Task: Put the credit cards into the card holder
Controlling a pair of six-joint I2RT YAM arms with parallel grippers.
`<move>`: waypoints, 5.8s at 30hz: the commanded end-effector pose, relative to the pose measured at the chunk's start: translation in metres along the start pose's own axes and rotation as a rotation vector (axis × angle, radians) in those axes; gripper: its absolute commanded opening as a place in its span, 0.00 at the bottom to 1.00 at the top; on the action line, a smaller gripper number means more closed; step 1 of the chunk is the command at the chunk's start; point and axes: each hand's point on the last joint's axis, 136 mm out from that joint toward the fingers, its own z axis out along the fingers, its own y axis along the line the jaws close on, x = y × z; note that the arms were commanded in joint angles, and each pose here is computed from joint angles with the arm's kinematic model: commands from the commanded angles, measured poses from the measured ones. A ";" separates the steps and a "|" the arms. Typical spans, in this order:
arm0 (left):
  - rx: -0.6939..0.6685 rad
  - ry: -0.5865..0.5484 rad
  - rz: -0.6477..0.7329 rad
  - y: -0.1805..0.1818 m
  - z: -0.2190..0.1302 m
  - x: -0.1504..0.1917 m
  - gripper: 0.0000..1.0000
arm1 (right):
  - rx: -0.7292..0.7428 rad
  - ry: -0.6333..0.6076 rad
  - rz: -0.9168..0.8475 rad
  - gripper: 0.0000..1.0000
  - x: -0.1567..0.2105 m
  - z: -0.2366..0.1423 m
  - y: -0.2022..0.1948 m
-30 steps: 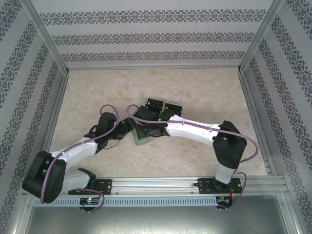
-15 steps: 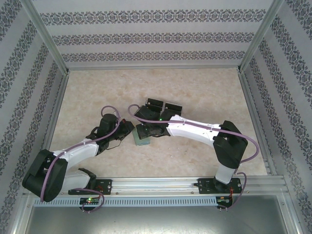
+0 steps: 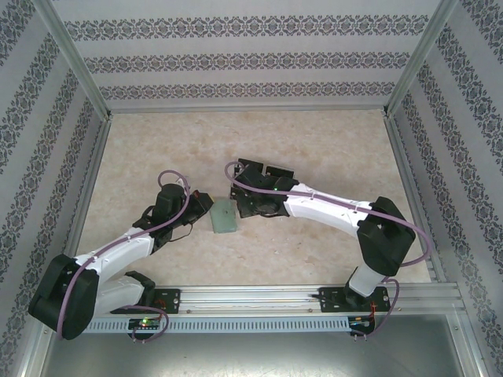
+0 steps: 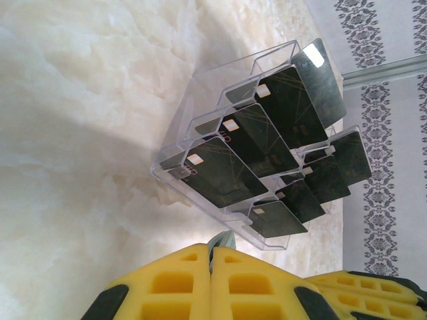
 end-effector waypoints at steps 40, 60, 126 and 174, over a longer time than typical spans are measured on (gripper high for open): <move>0.001 -0.012 0.041 -0.011 -0.008 -0.004 0.00 | -0.015 0.043 0.007 0.00 0.017 0.023 0.016; -0.154 0.045 0.090 0.035 0.005 0.011 0.62 | -0.121 0.029 0.059 0.00 0.025 0.000 0.014; -0.553 0.253 0.320 0.096 -0.010 0.060 0.53 | 0.061 0.056 0.165 0.18 0.078 0.025 -0.062; -0.474 0.260 0.253 0.097 -0.011 0.076 0.43 | -0.115 0.156 0.163 0.55 0.076 0.052 0.020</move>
